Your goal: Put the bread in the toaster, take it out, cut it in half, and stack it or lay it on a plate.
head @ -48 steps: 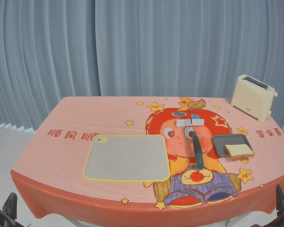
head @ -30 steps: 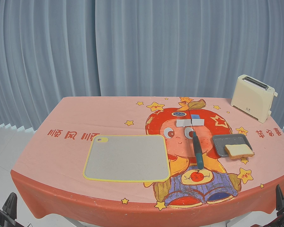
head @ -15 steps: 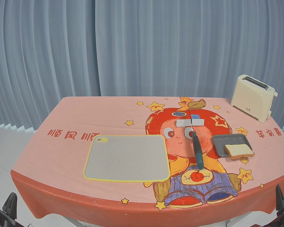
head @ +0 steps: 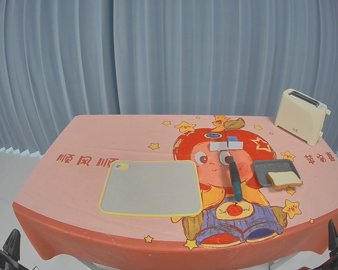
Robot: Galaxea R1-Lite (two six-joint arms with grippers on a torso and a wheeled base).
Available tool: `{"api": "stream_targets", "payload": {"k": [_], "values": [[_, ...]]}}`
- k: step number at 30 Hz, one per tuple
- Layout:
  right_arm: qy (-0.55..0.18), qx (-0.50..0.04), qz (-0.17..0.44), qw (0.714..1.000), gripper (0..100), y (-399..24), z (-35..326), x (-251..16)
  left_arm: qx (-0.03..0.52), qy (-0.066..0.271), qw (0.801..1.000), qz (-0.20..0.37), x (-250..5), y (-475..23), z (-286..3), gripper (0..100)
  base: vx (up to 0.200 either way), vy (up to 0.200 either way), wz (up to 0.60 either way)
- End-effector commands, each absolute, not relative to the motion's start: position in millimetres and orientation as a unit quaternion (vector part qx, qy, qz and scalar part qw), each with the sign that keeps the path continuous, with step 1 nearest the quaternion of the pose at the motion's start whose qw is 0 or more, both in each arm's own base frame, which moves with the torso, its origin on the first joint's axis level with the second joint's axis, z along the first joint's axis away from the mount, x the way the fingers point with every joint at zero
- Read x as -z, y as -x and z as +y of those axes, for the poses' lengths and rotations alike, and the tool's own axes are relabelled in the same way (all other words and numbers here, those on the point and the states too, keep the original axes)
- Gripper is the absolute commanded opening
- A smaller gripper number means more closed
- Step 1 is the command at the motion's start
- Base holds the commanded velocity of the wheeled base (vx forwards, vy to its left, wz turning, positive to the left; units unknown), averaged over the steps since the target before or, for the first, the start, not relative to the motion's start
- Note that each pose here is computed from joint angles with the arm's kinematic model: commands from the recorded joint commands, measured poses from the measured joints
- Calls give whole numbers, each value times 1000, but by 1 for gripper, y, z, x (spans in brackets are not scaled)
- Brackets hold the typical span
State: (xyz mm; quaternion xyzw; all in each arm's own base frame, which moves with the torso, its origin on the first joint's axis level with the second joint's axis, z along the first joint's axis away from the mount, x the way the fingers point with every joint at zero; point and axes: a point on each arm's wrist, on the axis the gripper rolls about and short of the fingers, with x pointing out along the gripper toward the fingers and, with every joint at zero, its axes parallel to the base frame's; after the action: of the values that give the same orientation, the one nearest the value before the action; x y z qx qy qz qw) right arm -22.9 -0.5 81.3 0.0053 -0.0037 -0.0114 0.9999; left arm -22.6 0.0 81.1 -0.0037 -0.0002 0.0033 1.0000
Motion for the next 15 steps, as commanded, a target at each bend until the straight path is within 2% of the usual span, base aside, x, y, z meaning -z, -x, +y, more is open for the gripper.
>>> {"api": "stream_targets", "payload": {"k": [1,15], "values": [[-5,11,-4,1000,100,23,-1,-77,-4,4,1000,9,-76,21,0,0,0,0,0],[-6,12,-7,1000,100,23,-1,-77,-4,4,1000,9,-76,21,0,0,0,0,0]]}}
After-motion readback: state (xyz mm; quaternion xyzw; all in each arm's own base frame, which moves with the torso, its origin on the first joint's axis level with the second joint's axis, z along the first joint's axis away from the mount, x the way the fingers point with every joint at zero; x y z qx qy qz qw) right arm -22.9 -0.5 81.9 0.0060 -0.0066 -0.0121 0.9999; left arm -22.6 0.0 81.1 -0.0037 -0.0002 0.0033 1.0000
